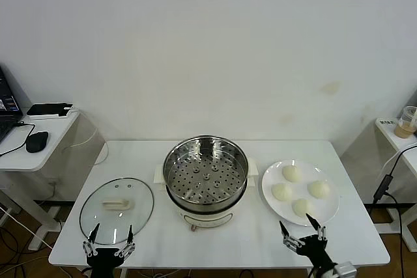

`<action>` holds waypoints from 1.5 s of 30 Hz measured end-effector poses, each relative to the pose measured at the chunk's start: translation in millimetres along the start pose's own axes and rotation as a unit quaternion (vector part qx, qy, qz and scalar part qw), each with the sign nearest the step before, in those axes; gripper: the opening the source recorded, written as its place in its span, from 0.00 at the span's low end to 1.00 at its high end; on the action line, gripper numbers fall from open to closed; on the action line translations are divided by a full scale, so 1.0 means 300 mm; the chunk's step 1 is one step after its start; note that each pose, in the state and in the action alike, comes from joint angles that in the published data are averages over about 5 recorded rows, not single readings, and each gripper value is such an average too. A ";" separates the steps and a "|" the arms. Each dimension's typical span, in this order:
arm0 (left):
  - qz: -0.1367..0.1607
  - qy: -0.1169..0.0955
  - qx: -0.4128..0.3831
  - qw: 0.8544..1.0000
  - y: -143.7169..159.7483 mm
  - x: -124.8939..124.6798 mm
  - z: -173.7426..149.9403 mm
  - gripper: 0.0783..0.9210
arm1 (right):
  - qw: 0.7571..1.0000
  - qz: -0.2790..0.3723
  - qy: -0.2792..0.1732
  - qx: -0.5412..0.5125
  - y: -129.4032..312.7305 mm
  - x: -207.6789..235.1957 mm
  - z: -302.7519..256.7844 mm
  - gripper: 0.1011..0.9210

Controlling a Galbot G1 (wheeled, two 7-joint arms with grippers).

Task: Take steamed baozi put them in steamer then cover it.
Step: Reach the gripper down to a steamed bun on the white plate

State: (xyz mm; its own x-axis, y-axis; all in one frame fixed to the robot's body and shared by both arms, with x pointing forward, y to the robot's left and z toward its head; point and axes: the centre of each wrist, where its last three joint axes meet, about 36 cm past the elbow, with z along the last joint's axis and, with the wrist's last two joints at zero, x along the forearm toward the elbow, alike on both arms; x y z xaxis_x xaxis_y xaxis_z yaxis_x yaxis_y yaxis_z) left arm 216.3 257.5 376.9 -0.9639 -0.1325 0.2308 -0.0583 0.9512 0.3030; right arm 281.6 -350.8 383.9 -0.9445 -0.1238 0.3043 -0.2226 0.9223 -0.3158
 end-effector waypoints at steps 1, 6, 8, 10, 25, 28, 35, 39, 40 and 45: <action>0.001 0.000 -0.002 1.000 0.000 -0.002 -0.003 0.88 | 1.000 0.000 0.001 0.011 -0.014 -0.008 -0.005 0.88; 0.010 -0.002 -0.019 1.000 -0.003 -0.014 -0.033 0.88 | 0.994 -0.005 0.013 0.108 -0.148 -0.089 -0.056 0.88; 0.011 -0.002 -0.025 1.000 -0.005 -0.018 -0.044 0.88 | 0.988 -0.011 0.018 0.151 -0.210 -0.133 -0.085 0.88; 0.010 -0.002 -0.031 0.999 -0.004 -0.021 -0.052 0.88 | 0.981 -0.021 0.023 0.193 -0.272 -0.183 -0.118 0.88; -0.011 0.008 -0.059 0.998 0.033 0.002 -0.083 0.88 | 0.877 -0.191 0.092 0.430 -0.587 -0.644 -0.433 0.88; -0.015 0.009 -0.061 0.998 0.040 0.005 -0.090 0.88 | 0.851 -0.232 0.115 0.457 -0.613 -0.728 -0.484 0.88; -0.020 0.010 -0.062 0.998 0.045 0.011 -0.107 0.88 | 0.802 -0.296 0.174 0.489 -0.631 -0.891 -0.549 0.88; -0.022 0.010 -0.062 0.998 0.050 0.013 -0.118 0.88 | 0.782 -0.326 0.200 0.492 -0.608 -0.961 -0.538 0.88; -0.023 0.010 -0.062 0.998 0.051 0.014 -0.121 0.88 | 0.777 -0.333 0.206 0.493 -0.600 -0.976 -0.534 0.88; -0.024 0.011 -0.065 0.998 0.059 0.017 -0.125 0.88 | 0.759 -0.353 0.226 0.498 -0.565 -1.041 -0.527 0.88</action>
State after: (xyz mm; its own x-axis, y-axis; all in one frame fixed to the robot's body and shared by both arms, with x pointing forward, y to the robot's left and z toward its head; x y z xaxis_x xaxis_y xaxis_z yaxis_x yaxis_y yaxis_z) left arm 220.0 263.2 418.1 -0.9550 -0.1850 0.2317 -0.0695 0.8993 0.4318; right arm 652.6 -410.7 484.4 -0.3753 -0.1119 0.9201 -0.9197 -0.0786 -0.3847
